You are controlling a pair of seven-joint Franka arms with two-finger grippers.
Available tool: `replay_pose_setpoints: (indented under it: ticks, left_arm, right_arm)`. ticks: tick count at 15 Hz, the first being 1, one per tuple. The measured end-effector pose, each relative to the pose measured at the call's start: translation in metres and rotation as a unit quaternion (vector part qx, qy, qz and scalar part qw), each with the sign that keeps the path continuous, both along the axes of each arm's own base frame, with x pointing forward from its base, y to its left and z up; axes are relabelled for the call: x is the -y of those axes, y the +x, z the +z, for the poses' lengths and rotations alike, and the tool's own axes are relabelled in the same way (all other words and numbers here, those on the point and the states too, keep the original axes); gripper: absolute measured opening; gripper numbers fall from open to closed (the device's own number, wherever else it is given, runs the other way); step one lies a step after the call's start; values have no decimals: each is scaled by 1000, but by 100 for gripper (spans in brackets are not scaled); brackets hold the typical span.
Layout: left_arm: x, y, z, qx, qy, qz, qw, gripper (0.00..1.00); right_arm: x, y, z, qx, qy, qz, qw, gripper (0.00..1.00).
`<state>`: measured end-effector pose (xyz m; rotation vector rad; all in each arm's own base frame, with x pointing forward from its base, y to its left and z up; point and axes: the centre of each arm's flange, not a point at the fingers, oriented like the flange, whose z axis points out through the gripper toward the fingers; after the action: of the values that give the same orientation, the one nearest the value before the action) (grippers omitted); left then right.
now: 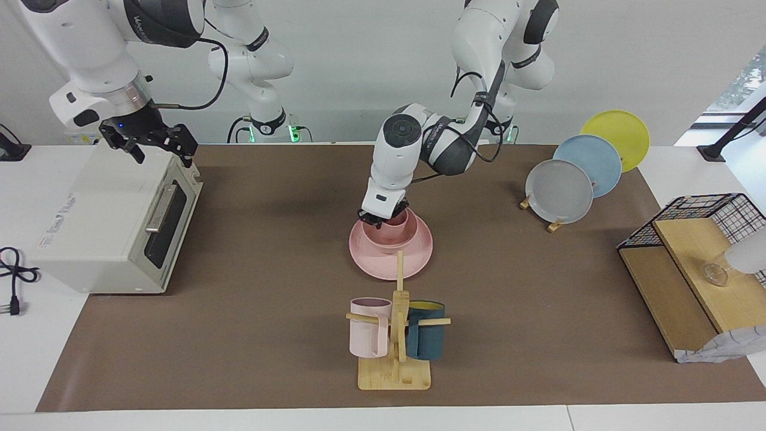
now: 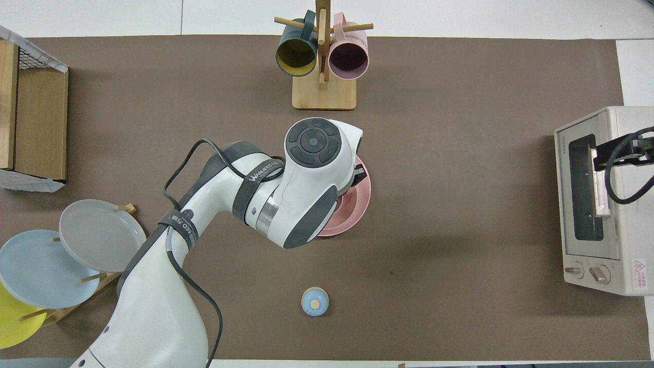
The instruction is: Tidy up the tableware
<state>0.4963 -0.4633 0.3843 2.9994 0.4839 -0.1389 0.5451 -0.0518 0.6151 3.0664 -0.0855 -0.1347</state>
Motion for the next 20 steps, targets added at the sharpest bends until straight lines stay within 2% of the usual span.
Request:
replay_pose_setpoints:
  ticks: [4, 6, 7, 10, 14, 17, 20]
  left_arm:
    - [-4, 2, 13, 1, 1, 0, 1000, 76]
    - [-17, 6, 44, 4, 2, 3, 1000, 97]
    - [-30, 8, 67, 5, 2, 5, 1000, 100]
    - [-99, 25, 138, 11, 4, 0, 1000, 100]
    - [-265, 58, 205, 17, 4, -57, 998, 100]
    - [-369, 61, 224, 19, -1, -105, 994, 100]
    - [-408, 55, 216, 13, -2, -129, 992, 100]
  right_arm:
    - [6, -1, 0, -2, 1, 4, 1000, 100]
    - [6, -2, -1, -5, 1, 3, 1000, 100]
    - [7, -2, -1, -5, 1, 3, 1000, 100]
    - [7, -2, -1, -5, 1, 2, 1000, 100]
    - [5, -2, 1, -4, 1, 4, 1000, 100]
    - [3, -3, 3, -2, 1, 7, 1000, 100]
    - [-3, -3, 4, -1, 2, 12, 1000, 100]
